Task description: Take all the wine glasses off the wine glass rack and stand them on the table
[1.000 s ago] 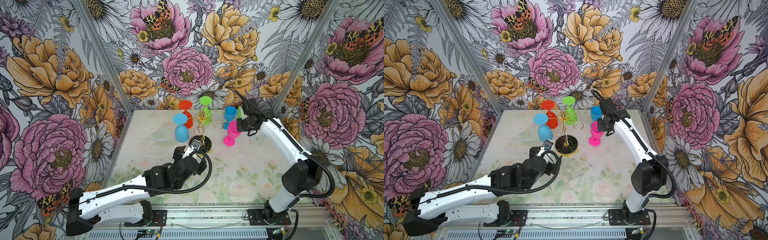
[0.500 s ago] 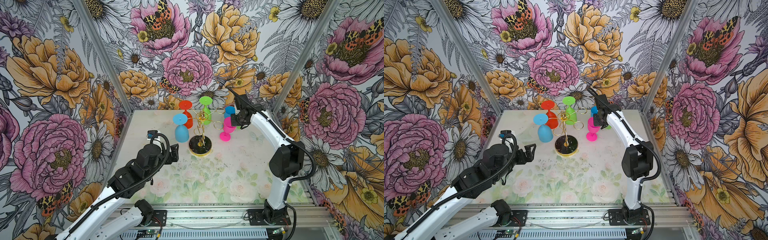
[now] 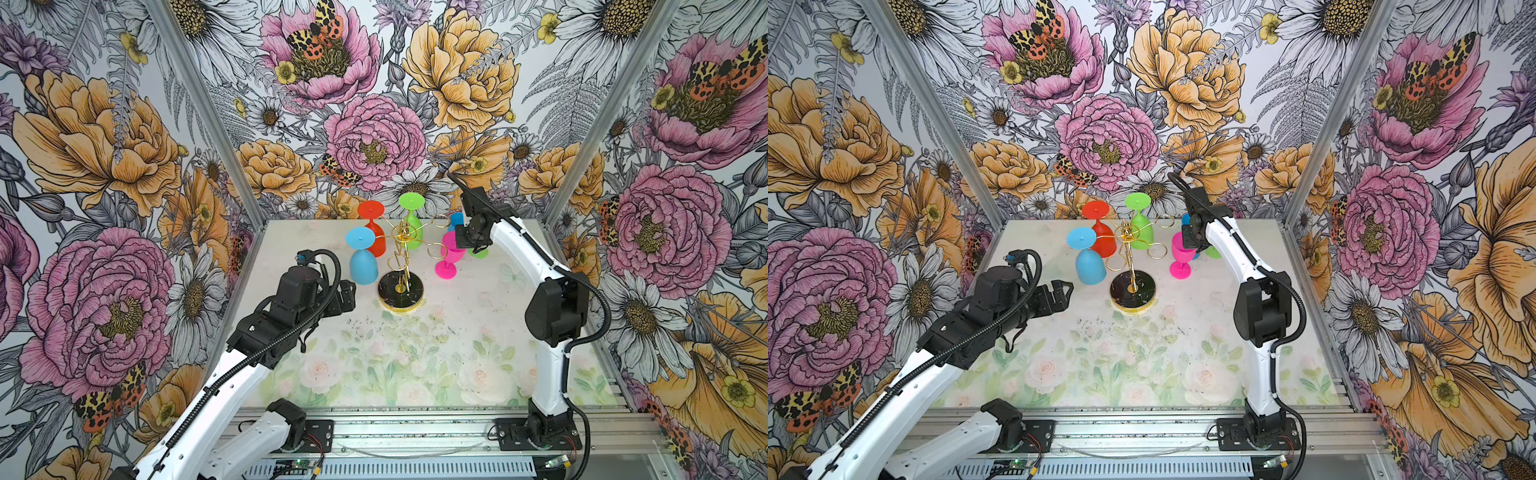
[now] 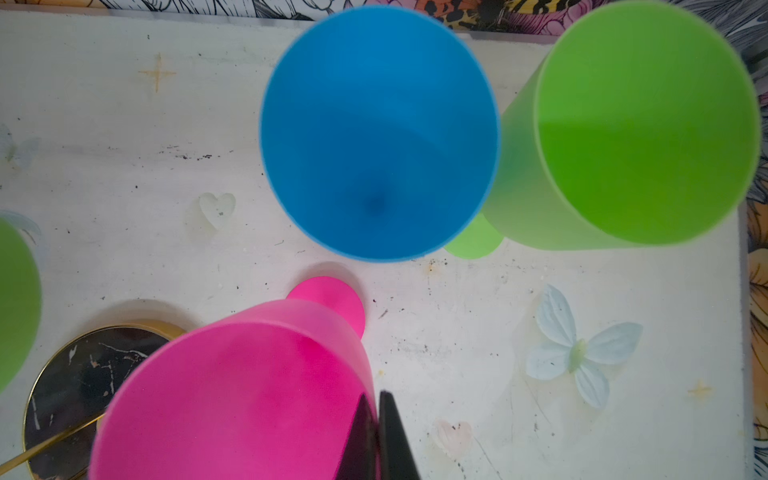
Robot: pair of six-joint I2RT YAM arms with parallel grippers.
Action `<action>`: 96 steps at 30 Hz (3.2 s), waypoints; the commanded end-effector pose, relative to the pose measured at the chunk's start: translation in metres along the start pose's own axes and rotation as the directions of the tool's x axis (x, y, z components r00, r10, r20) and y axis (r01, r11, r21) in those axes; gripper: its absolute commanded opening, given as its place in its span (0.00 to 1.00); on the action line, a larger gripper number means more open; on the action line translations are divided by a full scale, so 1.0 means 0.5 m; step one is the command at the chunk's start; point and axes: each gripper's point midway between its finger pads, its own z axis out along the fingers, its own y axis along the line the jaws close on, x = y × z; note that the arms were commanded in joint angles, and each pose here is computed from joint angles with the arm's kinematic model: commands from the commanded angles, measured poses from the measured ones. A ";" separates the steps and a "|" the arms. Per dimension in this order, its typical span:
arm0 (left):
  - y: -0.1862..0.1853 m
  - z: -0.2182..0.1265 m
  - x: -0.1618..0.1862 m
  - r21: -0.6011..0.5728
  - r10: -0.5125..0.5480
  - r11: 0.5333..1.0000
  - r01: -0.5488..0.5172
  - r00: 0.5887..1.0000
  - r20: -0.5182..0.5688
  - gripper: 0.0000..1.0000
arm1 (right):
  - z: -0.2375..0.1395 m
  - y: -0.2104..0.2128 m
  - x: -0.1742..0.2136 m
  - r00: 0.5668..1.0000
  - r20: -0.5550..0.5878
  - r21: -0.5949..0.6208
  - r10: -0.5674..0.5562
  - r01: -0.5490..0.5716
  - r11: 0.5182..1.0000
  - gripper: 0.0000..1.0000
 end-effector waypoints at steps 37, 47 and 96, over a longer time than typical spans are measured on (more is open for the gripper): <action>-0.041 0.024 -0.105 0.033 -0.111 0.993 0.111 0.994 0.014 0.99 | -0.155 0.025 -0.049 0.990 0.139 -0.182 0.040 -0.014 0.983 0.58; -0.051 0.057 -0.160 0.059 -0.180 0.982 0.180 0.984 -0.004 0.93 | -0.240 0.031 0.105 0.984 0.158 -0.319 0.078 -0.024 0.947 0.79; -0.085 0.112 -0.198 0.277 -0.371 0.886 0.373 0.927 -0.060 0.23 | -0.251 0.035 0.279 0.920 0.220 -0.519 0.323 -0.170 0.838 0.75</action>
